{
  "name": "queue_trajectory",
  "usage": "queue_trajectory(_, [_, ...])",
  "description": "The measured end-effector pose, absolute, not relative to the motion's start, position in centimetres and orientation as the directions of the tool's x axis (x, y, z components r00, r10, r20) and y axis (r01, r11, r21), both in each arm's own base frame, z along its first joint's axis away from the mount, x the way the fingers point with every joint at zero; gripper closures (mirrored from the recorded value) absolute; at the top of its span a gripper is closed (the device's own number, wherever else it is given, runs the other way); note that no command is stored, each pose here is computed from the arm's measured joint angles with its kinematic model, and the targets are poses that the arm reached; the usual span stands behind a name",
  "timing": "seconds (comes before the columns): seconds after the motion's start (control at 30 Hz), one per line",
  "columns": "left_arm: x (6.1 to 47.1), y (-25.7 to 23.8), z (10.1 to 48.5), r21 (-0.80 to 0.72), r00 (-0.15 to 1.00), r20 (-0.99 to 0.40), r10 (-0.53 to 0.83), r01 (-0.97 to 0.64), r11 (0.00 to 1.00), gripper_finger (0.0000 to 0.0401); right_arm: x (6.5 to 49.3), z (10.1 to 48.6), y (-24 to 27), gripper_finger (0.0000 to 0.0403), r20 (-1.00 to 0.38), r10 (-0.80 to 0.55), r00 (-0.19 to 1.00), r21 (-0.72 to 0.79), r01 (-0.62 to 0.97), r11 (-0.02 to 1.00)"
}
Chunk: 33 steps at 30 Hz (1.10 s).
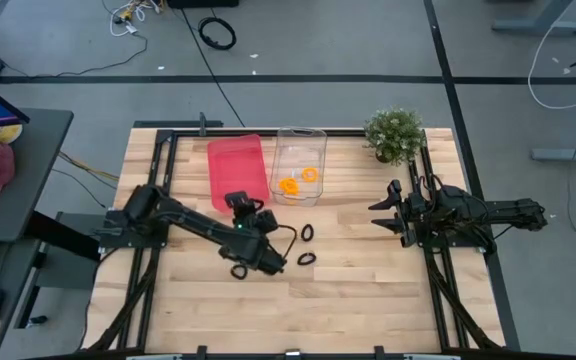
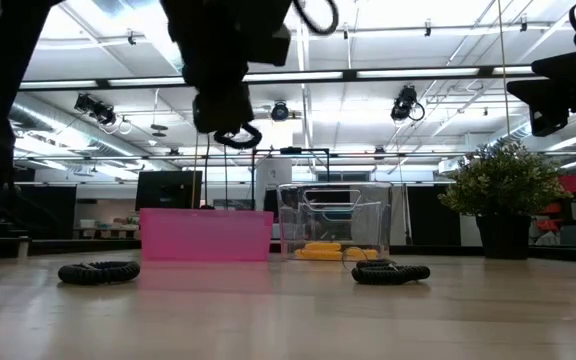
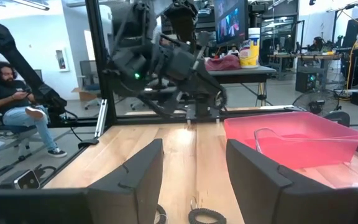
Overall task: Sort spring keychains
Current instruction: Put the black spring keychain into the red bin
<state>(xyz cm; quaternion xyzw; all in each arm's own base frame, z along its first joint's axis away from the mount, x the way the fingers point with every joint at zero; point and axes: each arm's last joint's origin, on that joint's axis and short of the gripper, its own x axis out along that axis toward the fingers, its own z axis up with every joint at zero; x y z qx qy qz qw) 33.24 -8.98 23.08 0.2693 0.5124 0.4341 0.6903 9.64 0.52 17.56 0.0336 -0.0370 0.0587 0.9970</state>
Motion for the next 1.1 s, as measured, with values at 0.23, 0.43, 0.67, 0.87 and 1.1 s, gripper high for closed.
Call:
queue_trajectory(0.23, [29.4,-4.3,20.9,0.843,-0.054,-0.423,0.905,-0.391,0.371,0.0385,9.6,17.6,0.5,0.0223,0.078,0.115,0.990,0.063,-0.120,0.991])
queue_trajectory(0.43, [25.5,-2.1,20.9,0.776,-0.090,-0.438,0.894,-0.540,0.326,0.0383,9.6,17.6,0.5,0.0223,0.080,0.114,0.990,0.062,-0.120,0.991])
queue_trajectory(0.67, [24.1,-1.6,20.8,0.623,0.055,-0.506,0.861,-0.667,0.408,0.0384,9.6,17.6,0.5,0.0223,0.077,0.114,0.990,0.063,-0.119,0.991])
queue_trajectory(0.87, [23.5,-0.9,20.5,0.527,0.140,-0.561,0.816,-0.699,0.483,0.0385,9.6,17.6,0.5,0.0223,0.078,0.114,0.990,0.063,-0.119,0.991])
queue_trajectory(1.1, [22.8,0.7,19.3,0.384,0.250,-0.596,0.763,-0.746,0.544,0.0385,9.6,17.6,0.5,0.0223,0.079,0.115,0.990,0.063,-0.120,0.991])
